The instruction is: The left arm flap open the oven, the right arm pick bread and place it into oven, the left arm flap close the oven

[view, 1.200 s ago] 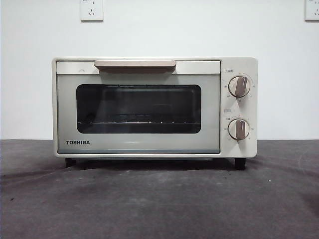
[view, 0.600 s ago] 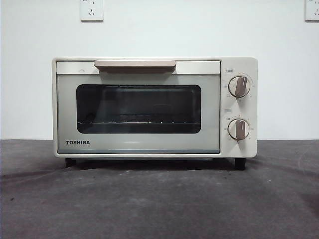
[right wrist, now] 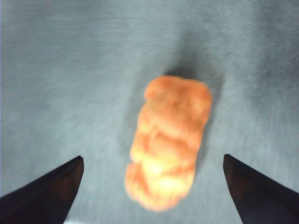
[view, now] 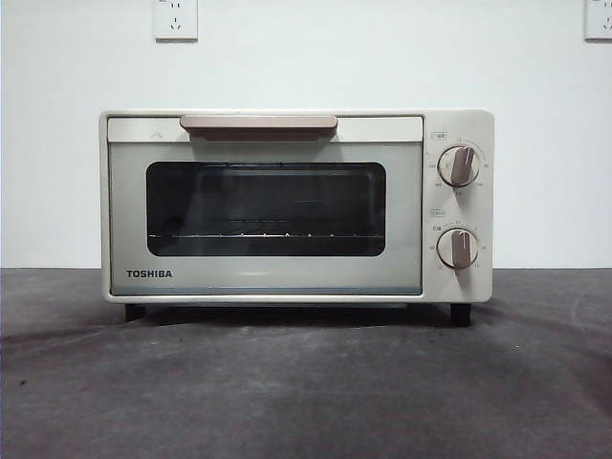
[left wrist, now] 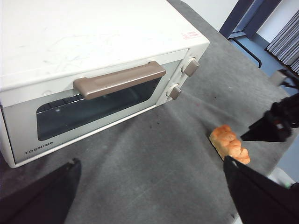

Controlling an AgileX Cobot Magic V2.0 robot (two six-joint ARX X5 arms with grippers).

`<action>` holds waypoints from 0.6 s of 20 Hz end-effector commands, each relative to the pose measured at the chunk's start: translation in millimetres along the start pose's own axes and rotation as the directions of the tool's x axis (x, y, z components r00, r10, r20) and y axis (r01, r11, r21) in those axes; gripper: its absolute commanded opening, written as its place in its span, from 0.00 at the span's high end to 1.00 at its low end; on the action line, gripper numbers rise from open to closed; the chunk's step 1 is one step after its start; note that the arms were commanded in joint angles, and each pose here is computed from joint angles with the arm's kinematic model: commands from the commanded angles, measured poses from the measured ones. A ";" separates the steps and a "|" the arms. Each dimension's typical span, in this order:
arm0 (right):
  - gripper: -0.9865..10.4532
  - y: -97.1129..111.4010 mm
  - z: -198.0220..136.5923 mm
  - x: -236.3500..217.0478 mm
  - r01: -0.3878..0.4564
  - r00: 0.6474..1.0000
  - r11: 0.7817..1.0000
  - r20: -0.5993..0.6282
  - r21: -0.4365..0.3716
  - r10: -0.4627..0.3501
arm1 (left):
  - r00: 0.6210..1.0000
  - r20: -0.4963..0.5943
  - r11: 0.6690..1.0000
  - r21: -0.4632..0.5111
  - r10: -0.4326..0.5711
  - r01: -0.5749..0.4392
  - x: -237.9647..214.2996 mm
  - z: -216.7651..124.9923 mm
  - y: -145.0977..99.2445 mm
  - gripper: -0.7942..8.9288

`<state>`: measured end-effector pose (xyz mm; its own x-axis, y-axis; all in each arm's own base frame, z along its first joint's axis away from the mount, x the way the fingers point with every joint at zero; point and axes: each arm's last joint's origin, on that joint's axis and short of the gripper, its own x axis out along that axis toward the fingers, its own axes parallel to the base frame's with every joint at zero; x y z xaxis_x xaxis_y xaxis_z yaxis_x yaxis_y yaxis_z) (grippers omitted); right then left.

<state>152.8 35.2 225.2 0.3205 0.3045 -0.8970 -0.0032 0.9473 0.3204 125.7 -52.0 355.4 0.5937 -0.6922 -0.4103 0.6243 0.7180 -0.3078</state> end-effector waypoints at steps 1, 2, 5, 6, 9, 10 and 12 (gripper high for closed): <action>0.50 1.8 8.6 16.6 0.036 0.999 0.999 -0.031 0.018 -0.036 | 1.000 0.023 0.999 0.033 -0.007 0.006 -2.5 6.3 -2.6 0.41; 0.50 2.2 11.4 23.6 0.059 0.997 0.998 -0.050 0.014 -0.058 | 1.000 0.023 0.999 0.033 -0.007 0.006 -2.5 6.3 -2.6 0.41; 0.50 2.0 17.5 46.6 0.093 0.987 0.996 -0.134 0.008 -0.092 | 1.000 0.023 0.999 0.033 -0.007 0.006 -2.5 6.3 -2.6 0.41; 0.50 1.9 19.5 52.3 0.100 0.985 0.995 -0.143 0.007 -0.098 | 1.000 0.023 0.999 0.033 -0.007 0.006 -2.5 6.3 -2.6 0.41; 0.57 0.5 24.3 66.3 0.108 0.980 0.994 -0.168 0.018 -0.104 | 1.000 0.023 0.999 0.032 -0.007 0.006 -2.5 6.2 -2.6 0.41; 0.65 0.4 25.1 67.8 0.108 0.980 0.994 -0.167 0.018 -0.104 | 1.000 0.023 0.999 0.032 -0.007 0.006 -2.5 6.2 -2.6 0.41; 0.76 1.1 26.2 66.9 0.102 0.983 0.995 -0.153 0.016 -0.098 | 1.000 0.023 0.999 0.032 -0.007 0.006 -2.5 6.2 -2.6 0.41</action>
<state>197.6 52.7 174.1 0.1710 0.2242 -0.9594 0.0398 0.9714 0.2341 125.7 -52.0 355.4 0.5937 -0.6922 -0.4103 0.6243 0.7180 -0.3078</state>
